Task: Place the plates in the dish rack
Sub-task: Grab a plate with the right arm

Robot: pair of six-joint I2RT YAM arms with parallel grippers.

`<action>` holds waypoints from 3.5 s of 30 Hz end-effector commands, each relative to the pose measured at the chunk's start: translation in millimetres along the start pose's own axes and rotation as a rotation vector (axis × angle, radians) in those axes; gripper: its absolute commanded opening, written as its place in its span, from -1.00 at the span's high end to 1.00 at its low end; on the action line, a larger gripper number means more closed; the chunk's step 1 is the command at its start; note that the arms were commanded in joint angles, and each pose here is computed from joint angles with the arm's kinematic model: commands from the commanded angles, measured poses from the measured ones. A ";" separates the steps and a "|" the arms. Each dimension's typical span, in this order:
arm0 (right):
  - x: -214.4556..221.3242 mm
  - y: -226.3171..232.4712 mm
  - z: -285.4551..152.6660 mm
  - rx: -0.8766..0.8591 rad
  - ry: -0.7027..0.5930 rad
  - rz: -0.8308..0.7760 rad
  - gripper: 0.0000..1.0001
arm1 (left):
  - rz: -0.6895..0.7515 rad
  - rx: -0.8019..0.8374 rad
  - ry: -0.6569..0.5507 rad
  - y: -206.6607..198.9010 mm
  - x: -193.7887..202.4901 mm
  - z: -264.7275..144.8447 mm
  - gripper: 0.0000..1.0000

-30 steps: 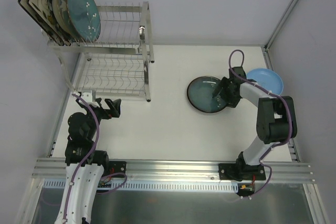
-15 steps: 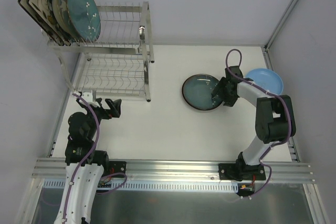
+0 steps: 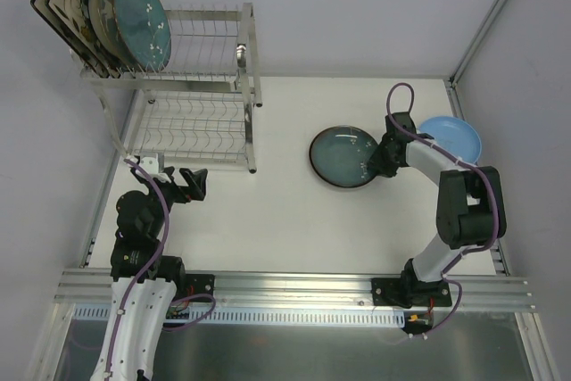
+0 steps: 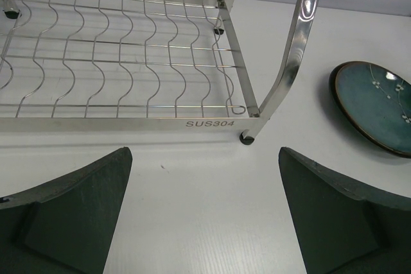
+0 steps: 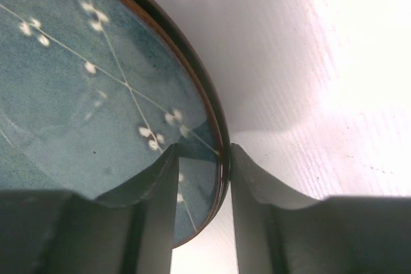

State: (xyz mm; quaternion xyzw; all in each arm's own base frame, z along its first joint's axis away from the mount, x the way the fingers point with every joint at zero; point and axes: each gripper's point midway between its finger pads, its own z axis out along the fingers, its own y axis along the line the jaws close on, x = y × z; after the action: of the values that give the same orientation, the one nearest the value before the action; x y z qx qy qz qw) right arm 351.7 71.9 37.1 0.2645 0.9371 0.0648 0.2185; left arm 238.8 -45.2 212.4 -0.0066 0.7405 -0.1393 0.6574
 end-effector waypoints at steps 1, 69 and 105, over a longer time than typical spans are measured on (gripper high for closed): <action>-4.5 -16.2 -13.3 0.055 -0.026 -0.015 0.39 | 0.003 0.007 -0.017 -1.8 -3.2 0.2 -0.98; -16.9 -0.9 -79.2 -0.483 -0.095 0.175 0.99 | -0.326 0.379 0.310 -123.2 4.9 11.1 -0.94; -23.2 19.1 -128.4 -0.704 -0.180 0.289 0.99 | -0.508 0.361 0.754 -310.2 92.6 121.0 -0.95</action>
State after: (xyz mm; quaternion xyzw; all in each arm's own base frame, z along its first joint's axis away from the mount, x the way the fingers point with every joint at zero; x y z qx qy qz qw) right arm 304.3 63.5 109.0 0.3417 0.8306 0.3151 0.3065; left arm 285.3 -368.3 164.4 -0.0048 0.8760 -0.3867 0.2882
